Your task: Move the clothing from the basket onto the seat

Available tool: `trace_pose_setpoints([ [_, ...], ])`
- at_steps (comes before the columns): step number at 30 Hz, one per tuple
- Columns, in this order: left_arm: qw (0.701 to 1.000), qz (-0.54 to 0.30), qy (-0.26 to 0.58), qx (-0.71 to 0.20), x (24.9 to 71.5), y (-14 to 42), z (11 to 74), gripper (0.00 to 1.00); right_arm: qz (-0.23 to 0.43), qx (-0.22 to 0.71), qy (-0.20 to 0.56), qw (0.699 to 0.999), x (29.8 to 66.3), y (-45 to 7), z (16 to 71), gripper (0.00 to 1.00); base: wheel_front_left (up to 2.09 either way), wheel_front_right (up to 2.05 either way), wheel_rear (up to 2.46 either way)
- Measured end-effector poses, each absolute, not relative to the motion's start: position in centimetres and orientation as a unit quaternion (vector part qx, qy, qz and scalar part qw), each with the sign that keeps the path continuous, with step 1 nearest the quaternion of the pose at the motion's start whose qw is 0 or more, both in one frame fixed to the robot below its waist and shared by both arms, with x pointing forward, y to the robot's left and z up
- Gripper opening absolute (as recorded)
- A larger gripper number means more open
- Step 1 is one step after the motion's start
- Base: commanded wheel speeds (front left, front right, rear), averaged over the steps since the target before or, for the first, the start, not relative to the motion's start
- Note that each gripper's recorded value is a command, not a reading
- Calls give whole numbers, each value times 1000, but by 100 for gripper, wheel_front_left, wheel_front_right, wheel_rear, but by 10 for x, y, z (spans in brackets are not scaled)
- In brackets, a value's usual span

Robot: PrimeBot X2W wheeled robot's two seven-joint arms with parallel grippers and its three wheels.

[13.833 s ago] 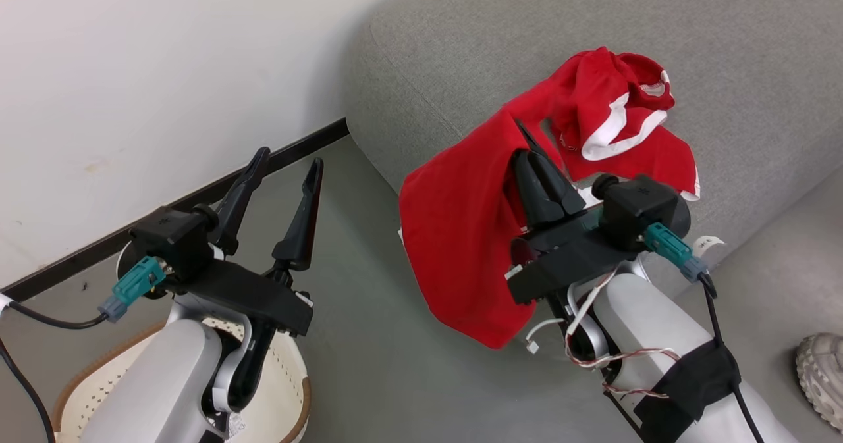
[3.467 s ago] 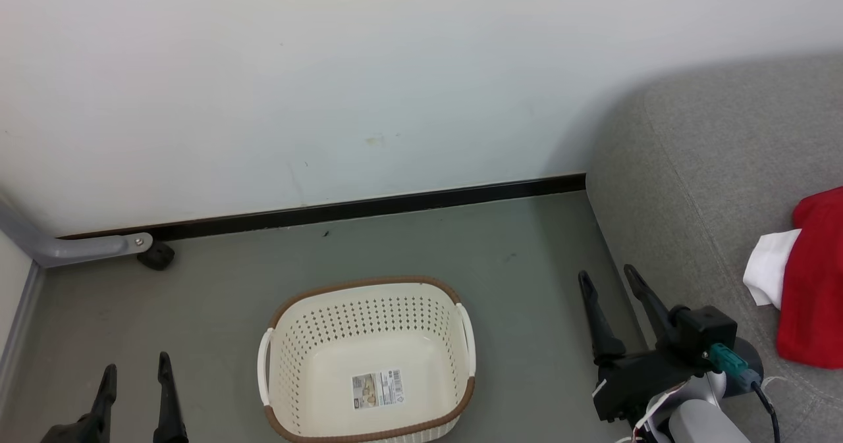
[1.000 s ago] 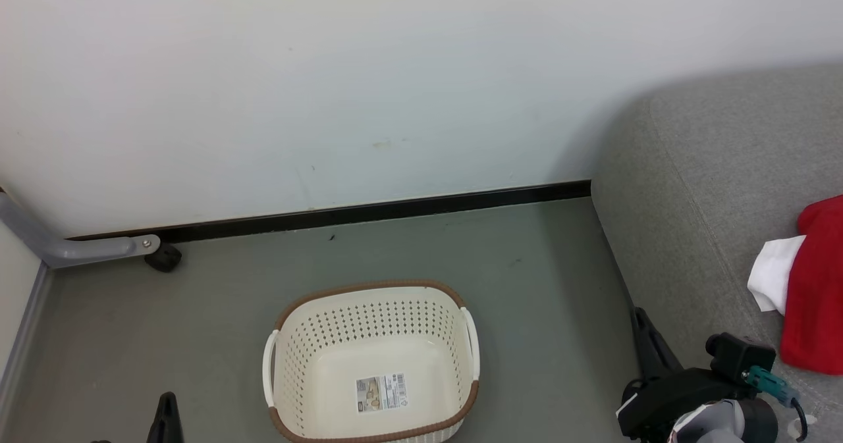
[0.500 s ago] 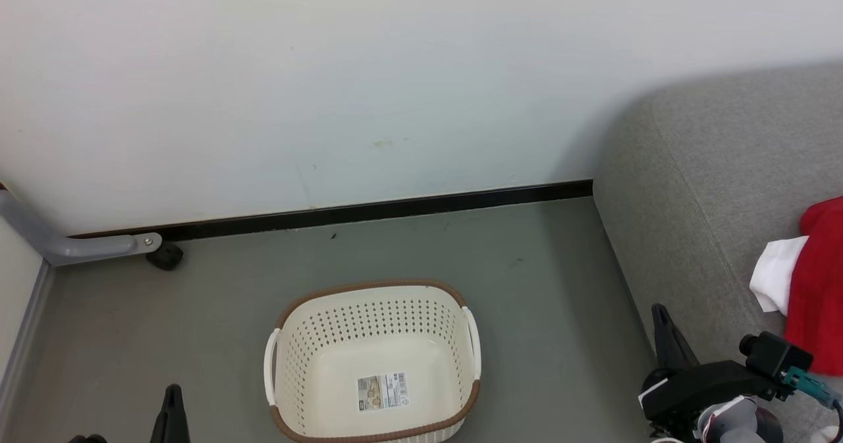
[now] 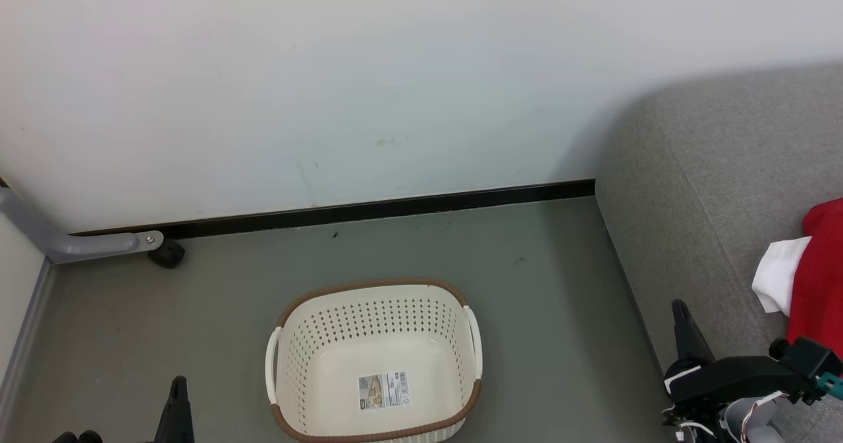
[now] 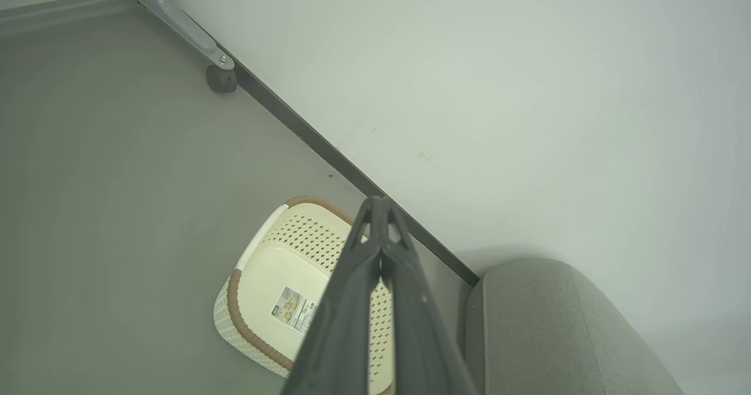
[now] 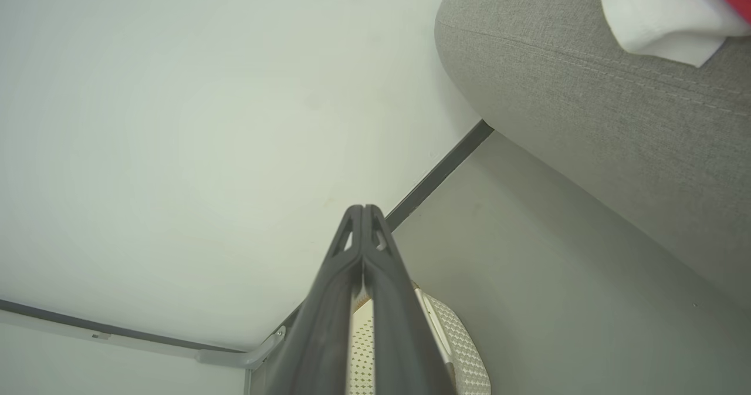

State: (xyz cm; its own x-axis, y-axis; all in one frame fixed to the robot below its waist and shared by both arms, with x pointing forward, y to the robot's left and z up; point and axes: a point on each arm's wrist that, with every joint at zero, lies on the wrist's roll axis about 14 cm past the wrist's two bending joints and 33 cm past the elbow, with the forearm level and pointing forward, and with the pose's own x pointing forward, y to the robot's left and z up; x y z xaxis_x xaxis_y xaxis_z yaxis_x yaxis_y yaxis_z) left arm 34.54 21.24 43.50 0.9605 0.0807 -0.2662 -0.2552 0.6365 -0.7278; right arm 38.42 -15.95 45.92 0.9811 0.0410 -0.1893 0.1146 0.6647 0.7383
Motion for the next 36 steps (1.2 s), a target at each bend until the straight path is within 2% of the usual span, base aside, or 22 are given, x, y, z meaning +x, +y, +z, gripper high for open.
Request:
trace_pose_setpoints([
  [23, 823, 71, 85, -557, 360, 202, 449, 0, -39, 559, 73, 825, 385, -179, 467, 0, 0, 0, 0],
  [36, 769, 51, 68, -633, 368, 194, 461, 0, -43, 636, 53, 769, 383, -192, 473, 0, 0, 0, 0],
])
